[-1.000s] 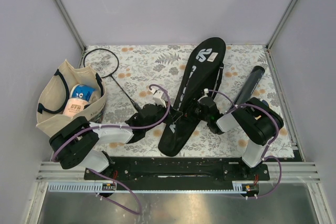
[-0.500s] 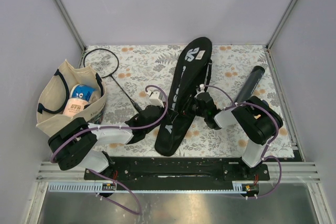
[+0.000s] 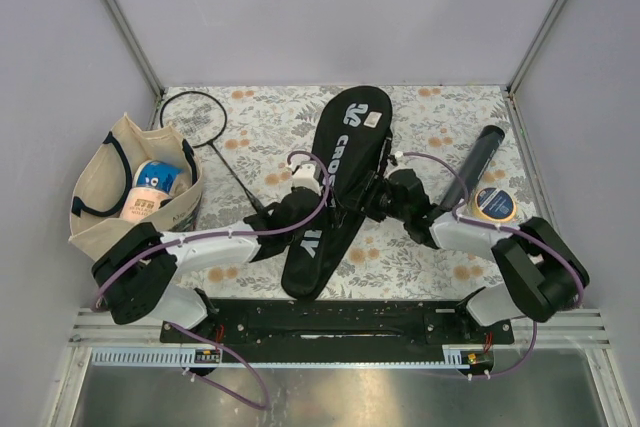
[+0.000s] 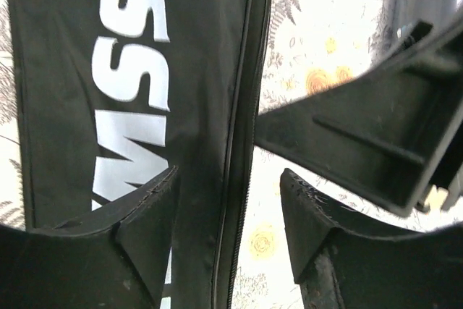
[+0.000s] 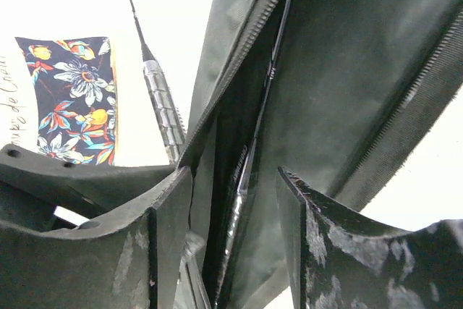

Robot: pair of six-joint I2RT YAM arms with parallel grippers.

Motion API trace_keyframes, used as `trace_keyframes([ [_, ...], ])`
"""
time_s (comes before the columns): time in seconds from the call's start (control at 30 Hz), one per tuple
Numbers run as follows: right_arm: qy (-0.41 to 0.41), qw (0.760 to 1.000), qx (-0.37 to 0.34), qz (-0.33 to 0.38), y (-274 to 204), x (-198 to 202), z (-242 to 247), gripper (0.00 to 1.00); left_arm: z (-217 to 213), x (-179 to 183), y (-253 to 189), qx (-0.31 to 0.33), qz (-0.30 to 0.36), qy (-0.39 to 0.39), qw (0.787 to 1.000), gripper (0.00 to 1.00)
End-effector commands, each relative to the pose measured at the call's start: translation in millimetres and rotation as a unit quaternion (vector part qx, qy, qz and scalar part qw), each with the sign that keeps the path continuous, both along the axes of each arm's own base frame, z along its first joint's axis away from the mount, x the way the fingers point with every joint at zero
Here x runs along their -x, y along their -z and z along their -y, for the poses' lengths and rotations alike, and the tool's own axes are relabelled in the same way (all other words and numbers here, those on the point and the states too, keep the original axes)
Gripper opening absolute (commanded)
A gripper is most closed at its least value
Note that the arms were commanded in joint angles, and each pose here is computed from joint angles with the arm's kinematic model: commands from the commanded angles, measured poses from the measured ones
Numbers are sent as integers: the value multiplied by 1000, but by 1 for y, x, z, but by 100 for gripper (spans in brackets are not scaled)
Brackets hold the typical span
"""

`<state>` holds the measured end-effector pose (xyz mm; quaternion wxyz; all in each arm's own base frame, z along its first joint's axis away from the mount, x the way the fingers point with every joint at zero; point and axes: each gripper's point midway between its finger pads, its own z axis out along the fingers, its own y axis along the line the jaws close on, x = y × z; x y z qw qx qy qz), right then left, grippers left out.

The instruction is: Pack up the badminton gear

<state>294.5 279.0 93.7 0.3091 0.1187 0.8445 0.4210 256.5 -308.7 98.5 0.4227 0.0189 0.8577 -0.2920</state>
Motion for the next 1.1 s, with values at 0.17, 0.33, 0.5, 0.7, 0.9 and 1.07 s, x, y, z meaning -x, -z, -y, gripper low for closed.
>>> trace_keyframes([
  [0.17, 40, 995, 77, 45, -28, 16, 47, 59, -64, -31, -39, -128, 23, -153, 980, 63],
  [0.33, 43, 993, 66, 84, -54, 24, 56, 59, -117, -41, -25, -163, -8, -255, 953, 62],
  [0.5, 37, 992, 42, 112, -72, 30, 56, 59, -153, -49, 12, -177, -85, -300, 934, 58],
  [0.7, 32, 991, 35, 126, -79, 32, 55, 59, -166, -49, 50, -209, -145, -313, 915, 56],
  [0.9, 28, 991, 38, 126, -76, 33, 55, 59, -177, -38, 74, -224, -181, -334, 898, 55],
  [1.07, 28, 991, 37, 126, -75, 32, 54, 59, -177, -31, 88, -214, -205, -332, 896, 51],
])
